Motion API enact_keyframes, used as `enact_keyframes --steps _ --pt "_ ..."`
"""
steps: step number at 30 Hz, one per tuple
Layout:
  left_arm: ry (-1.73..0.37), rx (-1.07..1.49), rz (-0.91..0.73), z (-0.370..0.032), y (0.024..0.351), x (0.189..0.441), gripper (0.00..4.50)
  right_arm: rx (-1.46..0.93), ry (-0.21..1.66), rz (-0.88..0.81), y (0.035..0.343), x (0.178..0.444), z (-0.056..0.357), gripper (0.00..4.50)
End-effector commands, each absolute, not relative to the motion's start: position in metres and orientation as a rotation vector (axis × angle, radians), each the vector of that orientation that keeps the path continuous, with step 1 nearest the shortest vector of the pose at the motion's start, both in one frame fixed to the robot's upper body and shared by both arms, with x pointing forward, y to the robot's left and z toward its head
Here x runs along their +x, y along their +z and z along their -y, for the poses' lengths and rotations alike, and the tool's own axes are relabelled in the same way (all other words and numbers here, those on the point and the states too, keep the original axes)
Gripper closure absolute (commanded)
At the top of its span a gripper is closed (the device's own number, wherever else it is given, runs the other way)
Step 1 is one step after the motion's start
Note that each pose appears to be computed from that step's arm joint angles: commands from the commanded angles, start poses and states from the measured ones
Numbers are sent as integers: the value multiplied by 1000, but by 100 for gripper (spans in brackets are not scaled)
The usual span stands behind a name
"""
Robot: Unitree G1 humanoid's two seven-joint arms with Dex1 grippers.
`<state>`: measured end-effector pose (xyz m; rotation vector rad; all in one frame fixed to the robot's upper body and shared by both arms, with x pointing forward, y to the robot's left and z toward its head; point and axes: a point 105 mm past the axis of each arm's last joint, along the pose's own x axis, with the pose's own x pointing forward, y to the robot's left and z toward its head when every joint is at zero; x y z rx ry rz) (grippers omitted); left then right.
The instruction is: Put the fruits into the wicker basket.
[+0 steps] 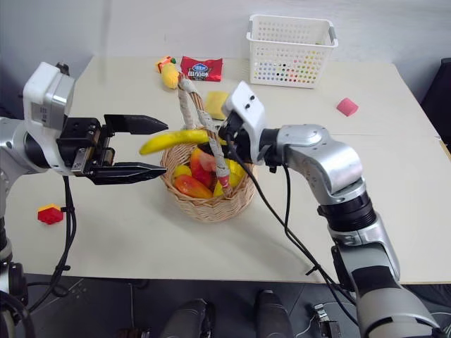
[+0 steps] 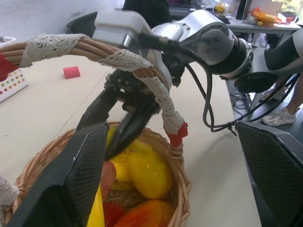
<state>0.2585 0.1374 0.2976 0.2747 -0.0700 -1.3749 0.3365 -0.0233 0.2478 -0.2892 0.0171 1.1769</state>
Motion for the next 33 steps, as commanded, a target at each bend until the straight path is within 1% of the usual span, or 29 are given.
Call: enact_keyframes --steps 1,2,4,5,6,8,11,12,14,18,23,29,33 --pt "-1383 311 109 -135 303 254 0 -300 1130 69 267 331 38 119" --pt "-1385 312 109 -135 303 253 0 -288 1118 76 270 329 43 119" --pt "-1396 308 105 -134 302 253 0 -250 1047 79 278 320 78 119" --pt "-1399 307 104 -134 302 253 0 -243 1024 76 279 315 89 119" --pt "-1405 303 102 -134 301 253 0 -240 1013 72 280 305 102 119" --pt "-1411 298 97 -134 300 254 0 -239 1020 62 279 287 113 119" --pt "-1428 290 89 -134 298 256 0 -192 1137 34 267 248 109 119" --pt "-1429 289 88 -134 297 257 0 -178 1171 24 262 239 103 119" --pt "-1433 293 84 -133 297 259 0 -165 1203 10 254 231 96 119" --pt "-1443 302 80 -134 300 260 0 -118 1198 9 248 238 82 119" --pt "-1445 313 73 -134 302 257 0 -83 1167 -1 242 258 70 119" --pt "-1430 317 72 -134 302 253 0 -53 1218 3 237 264 53 119" --pt "-1420 316 76 -135 302 253 0 -62 1229 -3 231 268 48 202"
